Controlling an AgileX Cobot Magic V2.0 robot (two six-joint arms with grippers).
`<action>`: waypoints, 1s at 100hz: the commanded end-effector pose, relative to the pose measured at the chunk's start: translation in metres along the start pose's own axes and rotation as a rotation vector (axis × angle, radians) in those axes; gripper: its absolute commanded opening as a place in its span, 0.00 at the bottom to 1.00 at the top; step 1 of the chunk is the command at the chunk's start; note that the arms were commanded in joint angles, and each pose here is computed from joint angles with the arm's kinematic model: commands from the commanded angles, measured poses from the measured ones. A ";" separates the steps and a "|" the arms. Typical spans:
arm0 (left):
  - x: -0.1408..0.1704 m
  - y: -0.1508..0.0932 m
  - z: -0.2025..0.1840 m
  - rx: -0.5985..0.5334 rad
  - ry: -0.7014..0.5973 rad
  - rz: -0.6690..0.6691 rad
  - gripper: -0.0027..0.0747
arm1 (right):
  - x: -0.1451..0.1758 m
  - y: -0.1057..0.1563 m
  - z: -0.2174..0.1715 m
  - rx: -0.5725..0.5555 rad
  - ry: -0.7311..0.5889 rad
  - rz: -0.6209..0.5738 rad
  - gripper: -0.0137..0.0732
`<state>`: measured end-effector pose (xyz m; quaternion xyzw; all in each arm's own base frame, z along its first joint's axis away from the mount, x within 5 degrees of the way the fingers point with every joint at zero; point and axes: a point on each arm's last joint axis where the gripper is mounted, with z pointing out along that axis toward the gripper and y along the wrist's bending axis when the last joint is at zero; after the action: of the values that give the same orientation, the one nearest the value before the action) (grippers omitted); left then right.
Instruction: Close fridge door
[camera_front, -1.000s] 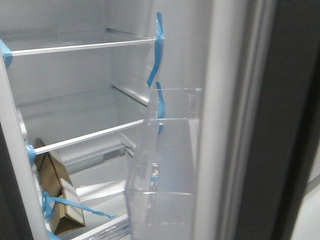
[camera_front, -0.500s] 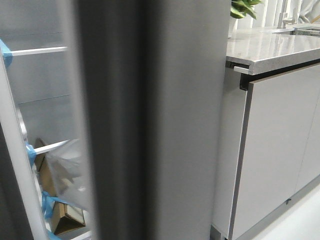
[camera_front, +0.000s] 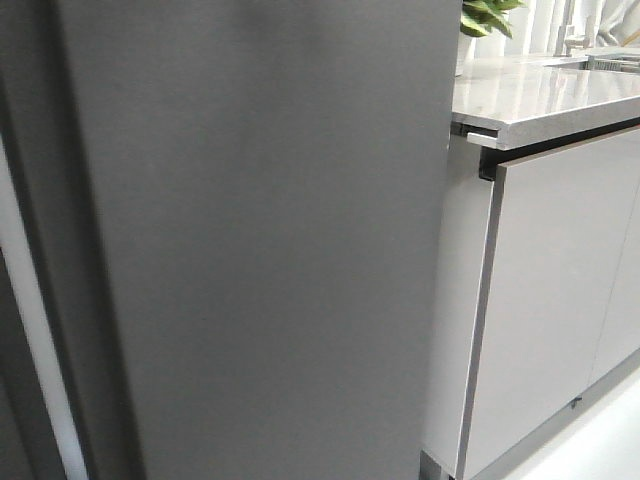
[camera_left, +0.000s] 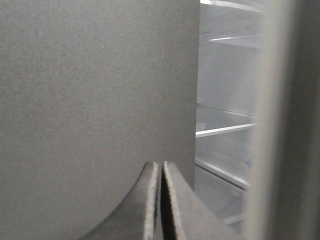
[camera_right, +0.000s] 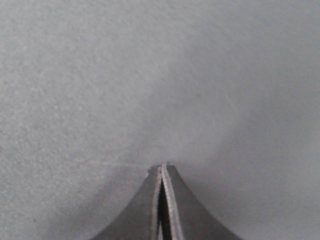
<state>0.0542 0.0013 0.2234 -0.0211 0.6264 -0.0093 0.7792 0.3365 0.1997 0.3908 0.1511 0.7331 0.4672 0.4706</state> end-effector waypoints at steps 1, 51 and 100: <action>0.005 0.000 -0.001 0.007 -0.048 -0.010 0.01 | -0.018 0.022 0.008 -0.062 -0.081 -0.038 0.10; 0.005 0.000 -0.001 0.007 -0.048 -0.010 0.01 | -0.012 0.025 0.075 -0.122 0.007 -0.117 0.10; 0.005 0.000 -0.001 0.007 -0.048 -0.010 0.01 | -0.038 0.021 -0.002 -0.043 -0.093 -0.260 0.10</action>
<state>0.0542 0.0013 0.2234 -0.0211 0.6264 -0.0093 0.7792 0.3756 0.2230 0.3923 0.0440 0.7547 0.4276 0.4956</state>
